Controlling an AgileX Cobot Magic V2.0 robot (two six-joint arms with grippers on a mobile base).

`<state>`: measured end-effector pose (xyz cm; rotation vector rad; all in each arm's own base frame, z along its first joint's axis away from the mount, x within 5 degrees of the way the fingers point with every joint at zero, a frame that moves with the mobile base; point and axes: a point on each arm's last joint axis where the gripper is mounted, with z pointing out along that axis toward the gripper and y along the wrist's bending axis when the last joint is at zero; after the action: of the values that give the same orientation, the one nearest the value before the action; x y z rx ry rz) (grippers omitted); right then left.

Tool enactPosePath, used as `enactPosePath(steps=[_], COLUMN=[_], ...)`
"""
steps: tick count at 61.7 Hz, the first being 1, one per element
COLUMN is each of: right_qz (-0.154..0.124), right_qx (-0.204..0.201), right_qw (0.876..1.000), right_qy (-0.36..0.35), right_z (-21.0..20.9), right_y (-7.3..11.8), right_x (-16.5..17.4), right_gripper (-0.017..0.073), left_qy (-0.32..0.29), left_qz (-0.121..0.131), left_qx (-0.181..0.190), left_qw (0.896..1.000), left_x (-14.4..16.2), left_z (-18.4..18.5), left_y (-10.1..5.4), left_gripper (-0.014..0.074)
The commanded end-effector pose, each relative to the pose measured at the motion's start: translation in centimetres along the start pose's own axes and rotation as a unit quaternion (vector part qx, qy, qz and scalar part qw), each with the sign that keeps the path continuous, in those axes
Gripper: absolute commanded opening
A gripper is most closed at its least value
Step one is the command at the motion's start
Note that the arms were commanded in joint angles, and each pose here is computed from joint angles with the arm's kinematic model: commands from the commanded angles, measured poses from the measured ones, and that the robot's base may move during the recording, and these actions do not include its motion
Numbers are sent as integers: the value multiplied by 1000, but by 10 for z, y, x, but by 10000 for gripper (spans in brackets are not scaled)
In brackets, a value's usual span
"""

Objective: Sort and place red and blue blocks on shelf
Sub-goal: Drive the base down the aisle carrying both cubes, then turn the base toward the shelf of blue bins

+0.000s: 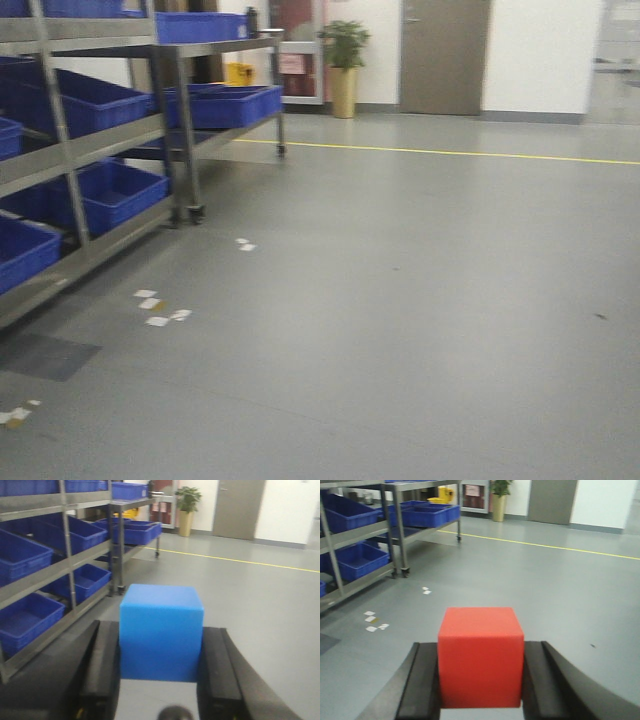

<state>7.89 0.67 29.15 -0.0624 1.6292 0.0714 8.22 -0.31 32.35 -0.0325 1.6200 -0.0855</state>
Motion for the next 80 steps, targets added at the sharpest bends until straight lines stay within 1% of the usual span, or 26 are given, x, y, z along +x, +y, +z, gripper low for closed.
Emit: enactPosePath(steps=[1, 80], right_qz=[-6, -6], right_qx=[4, 4], right_qw=[999, 999], right_qy=[-53, -53], right_z=[-1, -1], right_y=[-1, -1], right_x=[-17, -17], right_gripper=[121, 113], left_qy=[-54, -54], left_qz=[-6, -6], left_qx=[1, 1], left_qw=[999, 999], left_x=[-17, -17], left_z=[0, 0], left_y=[-1, -1], left_gripper=[124, 124])
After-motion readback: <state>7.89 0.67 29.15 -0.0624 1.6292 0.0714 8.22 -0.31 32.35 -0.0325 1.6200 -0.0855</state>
